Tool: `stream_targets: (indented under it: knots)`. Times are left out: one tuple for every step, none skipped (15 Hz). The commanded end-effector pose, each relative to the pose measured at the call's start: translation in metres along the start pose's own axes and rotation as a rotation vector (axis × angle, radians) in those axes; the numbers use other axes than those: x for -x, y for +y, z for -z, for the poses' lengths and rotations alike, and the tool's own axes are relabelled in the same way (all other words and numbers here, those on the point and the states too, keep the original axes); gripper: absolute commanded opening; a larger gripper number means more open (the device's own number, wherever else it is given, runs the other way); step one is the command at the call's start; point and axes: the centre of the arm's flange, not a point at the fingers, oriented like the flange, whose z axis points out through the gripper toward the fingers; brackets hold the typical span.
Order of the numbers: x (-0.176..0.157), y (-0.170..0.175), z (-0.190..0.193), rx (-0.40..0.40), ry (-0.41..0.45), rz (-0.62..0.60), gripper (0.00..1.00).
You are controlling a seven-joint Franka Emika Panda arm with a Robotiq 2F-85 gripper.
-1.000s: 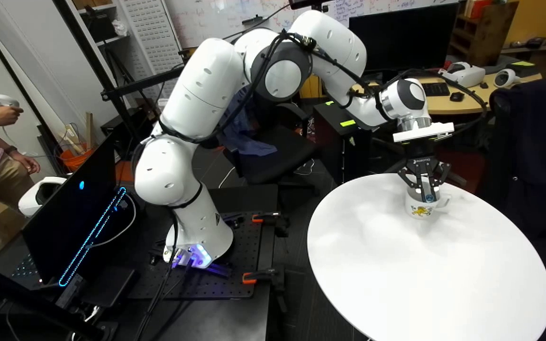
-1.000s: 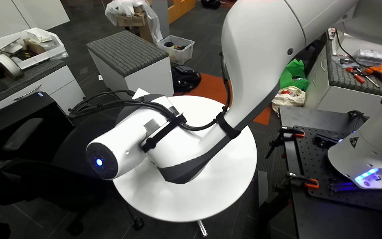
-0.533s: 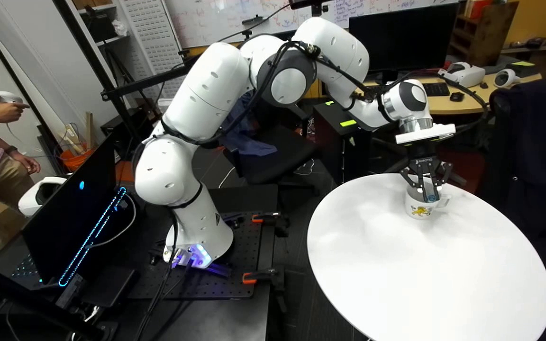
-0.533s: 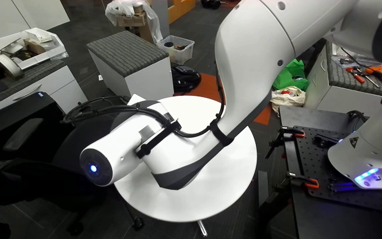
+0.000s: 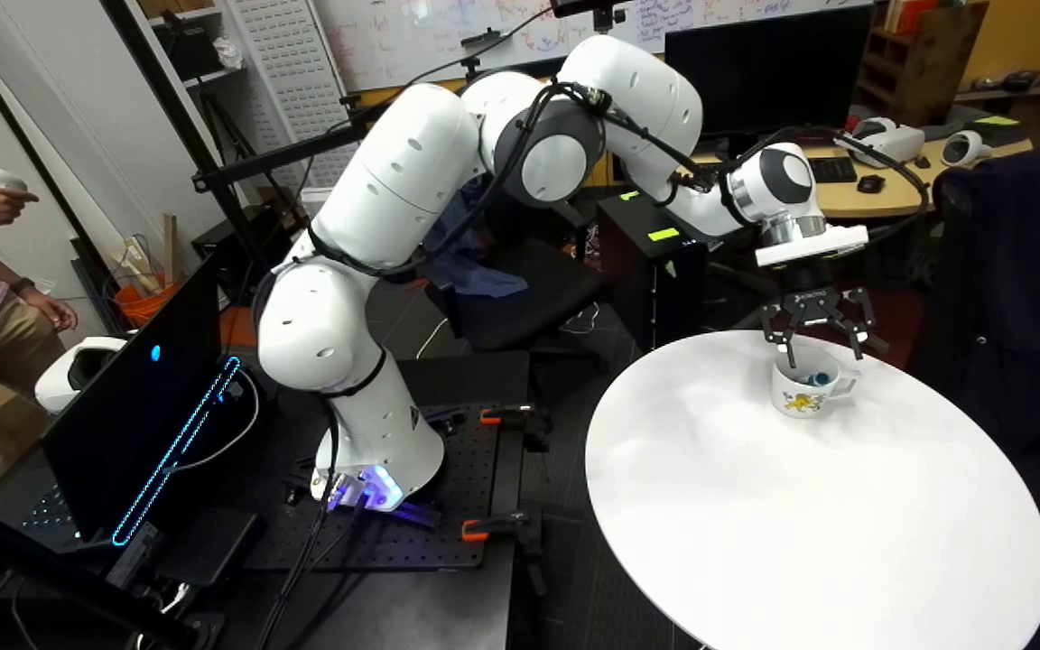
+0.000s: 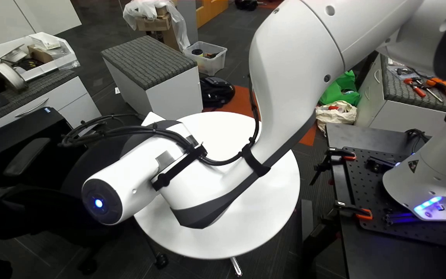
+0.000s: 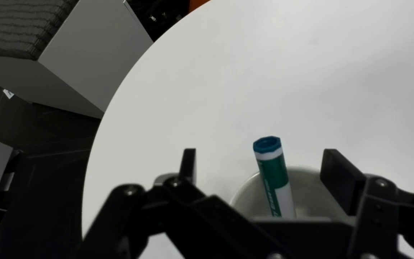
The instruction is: Pick the marker on the table and put it in the cup
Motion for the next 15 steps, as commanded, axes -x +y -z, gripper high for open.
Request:
stream_targets:
  knots:
    - [0.011,0.009,0.011,0.017,0.012,-0.073,1.0]
    - [0.019,0.01,0.014,0.015,0.016,-0.113,1.0]
    - [0.026,0.012,0.016,0.012,0.018,-0.151,1.0]
    - [0.037,0.014,0.019,0.008,0.031,-0.198,1.0]
    - [0.047,0.015,0.021,0.002,0.047,-0.242,1.0]
    - [0.061,0.017,0.023,-0.006,0.075,-0.296,1.0]
    - [0.075,0.019,0.026,-0.02,0.1,-0.344,1.0]
    - [0.09,0.021,0.028,-0.024,0.125,-0.388,1.0]
    - [0.101,0.022,0.028,-0.029,0.148,-0.439,1.0]
    - [0.118,0.023,0.028,-0.03,0.176,-0.485,1.0]
    - [0.127,0.024,0.025,-0.032,0.204,-0.533,1.0]
    - [0.143,0.025,0.023,-0.044,0.238,-0.577,1.0]
    - [0.152,0.024,0.018,-0.051,0.275,-0.619,1.0]
    - [0.163,0.024,0.013,-0.065,0.311,-0.663,1.0]
    - [0.174,0.023,0.006,-0.09,0.352,-0.697,1.0]
